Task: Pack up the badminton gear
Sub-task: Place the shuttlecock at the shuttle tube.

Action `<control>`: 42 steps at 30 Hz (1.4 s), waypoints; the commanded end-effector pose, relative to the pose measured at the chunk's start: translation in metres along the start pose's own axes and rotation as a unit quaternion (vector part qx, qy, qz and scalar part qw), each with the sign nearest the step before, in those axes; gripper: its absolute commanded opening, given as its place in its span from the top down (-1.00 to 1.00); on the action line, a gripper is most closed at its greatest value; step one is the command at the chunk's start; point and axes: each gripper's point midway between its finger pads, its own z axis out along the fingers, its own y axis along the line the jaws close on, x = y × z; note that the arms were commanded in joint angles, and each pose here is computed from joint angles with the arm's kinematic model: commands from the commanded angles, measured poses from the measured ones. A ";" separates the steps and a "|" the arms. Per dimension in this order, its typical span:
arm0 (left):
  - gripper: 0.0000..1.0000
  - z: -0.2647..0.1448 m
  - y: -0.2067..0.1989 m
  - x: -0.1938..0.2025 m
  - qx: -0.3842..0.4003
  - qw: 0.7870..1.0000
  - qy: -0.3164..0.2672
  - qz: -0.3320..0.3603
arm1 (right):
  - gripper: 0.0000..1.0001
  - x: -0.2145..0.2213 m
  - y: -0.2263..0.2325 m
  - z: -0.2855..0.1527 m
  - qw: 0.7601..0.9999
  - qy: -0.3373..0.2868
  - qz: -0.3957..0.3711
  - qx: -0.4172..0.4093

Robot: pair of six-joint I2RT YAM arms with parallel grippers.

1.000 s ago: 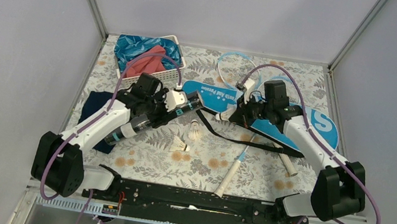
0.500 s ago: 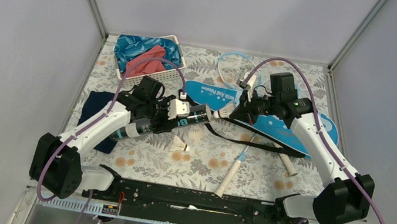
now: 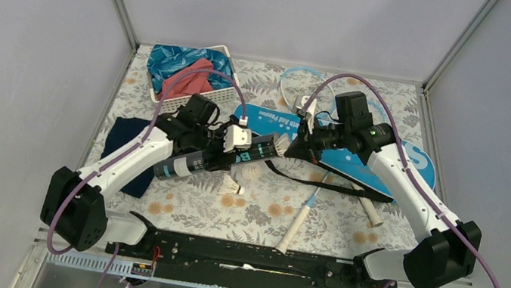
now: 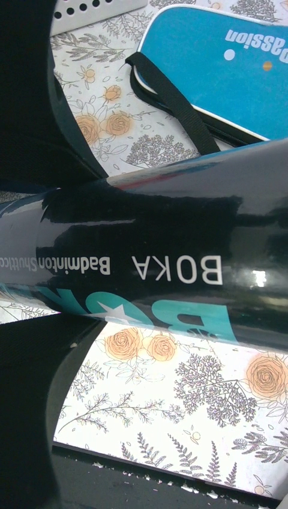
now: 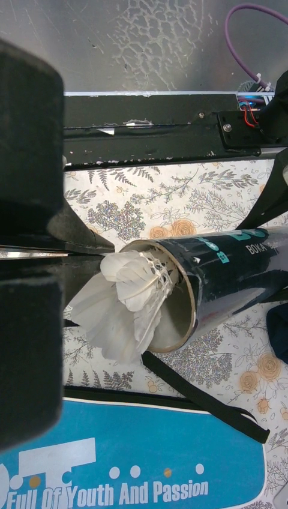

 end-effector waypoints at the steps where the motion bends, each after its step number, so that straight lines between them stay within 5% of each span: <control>1: 0.77 0.001 0.009 -0.025 -0.002 0.999 -0.026 0.023 | 1.00 -0.021 0.006 -0.002 1.000 -0.018 -0.012 -0.012; 19: 0.84 0.016 0.006 -0.057 0.044 0.992 -0.081 0.087 | 0.84 -0.012 0.006 -0.005 1.000 0.001 0.001 0.000; 30: 0.87 0.020 0.012 -0.054 0.040 0.991 -0.073 0.106 | -0.21 -0.011 0.006 -0.014 1.000 0.015 -0.014 0.017; 42: 0.89 0.021 0.020 -0.049 0.019 0.992 -0.062 0.111 | -0.38 -0.025 0.008 -0.035 0.998 0.015 -0.037 0.045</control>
